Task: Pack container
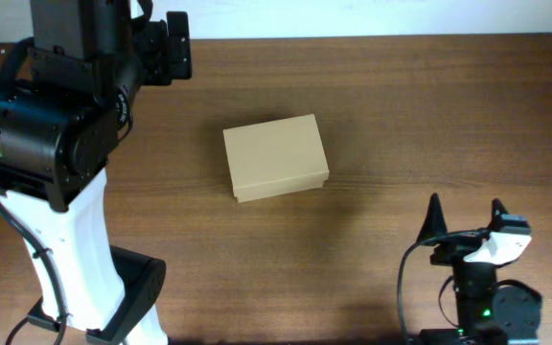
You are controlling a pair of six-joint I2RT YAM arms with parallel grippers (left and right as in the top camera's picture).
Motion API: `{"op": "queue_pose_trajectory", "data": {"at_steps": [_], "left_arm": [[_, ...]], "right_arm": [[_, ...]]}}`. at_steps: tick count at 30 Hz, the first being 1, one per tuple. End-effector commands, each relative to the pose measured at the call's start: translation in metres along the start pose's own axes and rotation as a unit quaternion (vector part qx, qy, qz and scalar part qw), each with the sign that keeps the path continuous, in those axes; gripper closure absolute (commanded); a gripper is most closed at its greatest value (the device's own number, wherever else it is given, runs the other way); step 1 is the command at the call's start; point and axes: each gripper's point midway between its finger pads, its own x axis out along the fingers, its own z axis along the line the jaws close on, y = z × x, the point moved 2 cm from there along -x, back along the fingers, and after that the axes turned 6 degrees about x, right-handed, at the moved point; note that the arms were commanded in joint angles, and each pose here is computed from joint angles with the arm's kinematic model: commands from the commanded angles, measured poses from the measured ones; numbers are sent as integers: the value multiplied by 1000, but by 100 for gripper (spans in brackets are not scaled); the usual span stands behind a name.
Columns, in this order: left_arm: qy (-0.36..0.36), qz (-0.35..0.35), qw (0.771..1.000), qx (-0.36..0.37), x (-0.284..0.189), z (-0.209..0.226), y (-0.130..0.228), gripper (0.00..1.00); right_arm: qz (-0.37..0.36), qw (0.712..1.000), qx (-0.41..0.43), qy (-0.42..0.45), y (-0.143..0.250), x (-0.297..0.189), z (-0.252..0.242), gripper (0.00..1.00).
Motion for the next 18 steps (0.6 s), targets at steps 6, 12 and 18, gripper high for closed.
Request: {"op": "queue_pose_trajectory", "data": {"at_steps": [6,12,18], "left_arm": [[-9,-7,1000,-3,-6,6,-2,0],[-9,-7,1000,-3,-6,6,-2,0],[-9,-7,1000,-3,-6,6,-2,0]], "right_arm": [[-14,1000,1,-8,27,1,-4,1],[7,1000,-1,-4,46,6,-7,1],[59,998,-4,6,70,5,-12,1]]}}
